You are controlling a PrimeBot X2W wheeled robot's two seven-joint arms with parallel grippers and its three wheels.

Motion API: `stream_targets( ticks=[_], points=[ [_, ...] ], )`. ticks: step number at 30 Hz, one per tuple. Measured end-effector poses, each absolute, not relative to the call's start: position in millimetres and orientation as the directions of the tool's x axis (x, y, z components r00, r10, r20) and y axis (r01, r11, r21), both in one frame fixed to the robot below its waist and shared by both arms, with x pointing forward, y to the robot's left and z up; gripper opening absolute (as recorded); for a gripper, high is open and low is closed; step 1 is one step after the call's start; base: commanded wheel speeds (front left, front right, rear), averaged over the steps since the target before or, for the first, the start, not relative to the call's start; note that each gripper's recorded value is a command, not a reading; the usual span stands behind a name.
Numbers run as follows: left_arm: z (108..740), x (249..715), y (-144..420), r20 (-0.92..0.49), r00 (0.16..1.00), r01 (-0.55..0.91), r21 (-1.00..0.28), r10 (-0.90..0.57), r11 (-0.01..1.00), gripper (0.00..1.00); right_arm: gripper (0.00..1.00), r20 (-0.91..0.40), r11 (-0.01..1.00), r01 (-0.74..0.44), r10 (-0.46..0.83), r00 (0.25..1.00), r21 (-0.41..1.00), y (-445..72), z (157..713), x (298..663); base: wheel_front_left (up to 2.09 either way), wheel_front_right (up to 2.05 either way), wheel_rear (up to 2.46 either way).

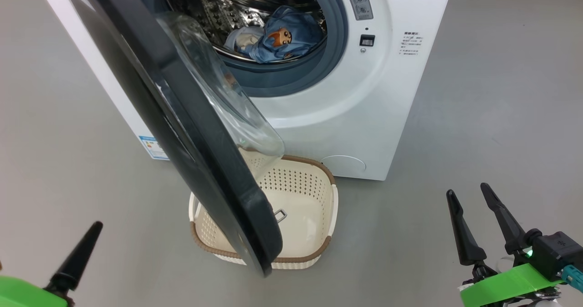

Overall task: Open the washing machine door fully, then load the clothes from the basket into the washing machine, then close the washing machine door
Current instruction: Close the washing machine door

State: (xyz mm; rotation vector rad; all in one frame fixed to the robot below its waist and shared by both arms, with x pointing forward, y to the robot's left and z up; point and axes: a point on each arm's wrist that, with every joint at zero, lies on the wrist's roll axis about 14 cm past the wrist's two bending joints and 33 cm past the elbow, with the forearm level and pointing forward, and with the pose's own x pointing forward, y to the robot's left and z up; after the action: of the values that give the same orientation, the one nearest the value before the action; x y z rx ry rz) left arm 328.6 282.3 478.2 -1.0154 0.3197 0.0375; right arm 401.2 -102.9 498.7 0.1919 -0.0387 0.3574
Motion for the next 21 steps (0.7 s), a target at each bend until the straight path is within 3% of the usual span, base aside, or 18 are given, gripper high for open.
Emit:
stream_targets(
  ticks=[8,15,21],
  points=[
    [467,325,302,-0.249,0.967,-0.238,-0.805,0.054,0.544,1.00,1.00,0.068,0.917,-0.355,0.349,0.935,0.181,-101,497,402,0.00,0.00,0.00],
    [461,317,305,-0.194,0.969,-0.247,-0.676,0.155,0.695,1.00,1.00,0.070,0.918,-0.354,0.347,0.935,0.180,-102,498,401,0.00,0.00,0.00],
    [457,312,296,-0.147,0.974,-0.227,-0.621,0.173,0.750,1.00,1.00,0.070,0.916,-0.358,0.351,0.934,0.180,-100,498,402,0.00,0.00,0.00]
  ],
)
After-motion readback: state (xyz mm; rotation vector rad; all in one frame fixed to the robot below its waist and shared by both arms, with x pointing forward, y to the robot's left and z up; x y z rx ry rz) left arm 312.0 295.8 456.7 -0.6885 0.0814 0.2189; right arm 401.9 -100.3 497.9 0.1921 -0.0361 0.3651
